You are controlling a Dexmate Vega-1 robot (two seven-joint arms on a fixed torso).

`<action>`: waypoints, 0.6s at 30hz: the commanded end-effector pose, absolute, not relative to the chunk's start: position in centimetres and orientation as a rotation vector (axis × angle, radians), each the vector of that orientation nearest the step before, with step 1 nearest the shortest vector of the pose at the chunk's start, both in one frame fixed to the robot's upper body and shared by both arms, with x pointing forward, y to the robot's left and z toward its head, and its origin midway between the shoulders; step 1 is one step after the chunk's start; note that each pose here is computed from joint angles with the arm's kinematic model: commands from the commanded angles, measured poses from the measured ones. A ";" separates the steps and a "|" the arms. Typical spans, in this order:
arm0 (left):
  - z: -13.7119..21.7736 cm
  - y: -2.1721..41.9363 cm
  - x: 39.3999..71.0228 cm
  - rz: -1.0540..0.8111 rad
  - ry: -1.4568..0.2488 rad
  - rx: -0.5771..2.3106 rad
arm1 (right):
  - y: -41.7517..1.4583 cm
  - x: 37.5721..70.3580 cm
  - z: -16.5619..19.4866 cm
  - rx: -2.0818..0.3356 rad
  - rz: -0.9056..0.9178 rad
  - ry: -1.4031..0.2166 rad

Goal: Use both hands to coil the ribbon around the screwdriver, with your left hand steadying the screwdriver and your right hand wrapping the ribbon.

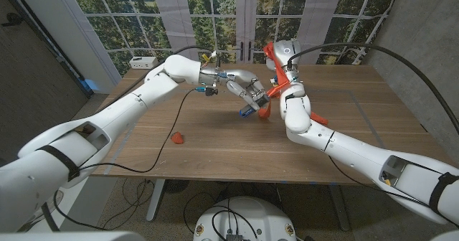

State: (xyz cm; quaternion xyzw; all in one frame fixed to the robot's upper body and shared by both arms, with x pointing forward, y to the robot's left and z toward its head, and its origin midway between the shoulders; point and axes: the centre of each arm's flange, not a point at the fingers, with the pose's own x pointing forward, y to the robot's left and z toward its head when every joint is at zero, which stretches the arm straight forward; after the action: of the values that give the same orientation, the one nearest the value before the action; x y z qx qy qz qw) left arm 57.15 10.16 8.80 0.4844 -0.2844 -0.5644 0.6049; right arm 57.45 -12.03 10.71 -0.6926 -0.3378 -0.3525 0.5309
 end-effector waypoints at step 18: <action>6.7 11.5 59.1 -1.190 -0.537 1.259 | -10.1 54.6 15.4 -1.690 -0.917 -0.955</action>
State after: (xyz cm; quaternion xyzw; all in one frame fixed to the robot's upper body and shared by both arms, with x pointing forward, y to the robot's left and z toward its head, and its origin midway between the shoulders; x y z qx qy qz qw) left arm 58.64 11.60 6.85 0.5154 -0.2398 -0.5510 0.6110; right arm 56.35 -9.56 13.91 -0.7010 -0.3841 -0.3541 0.4855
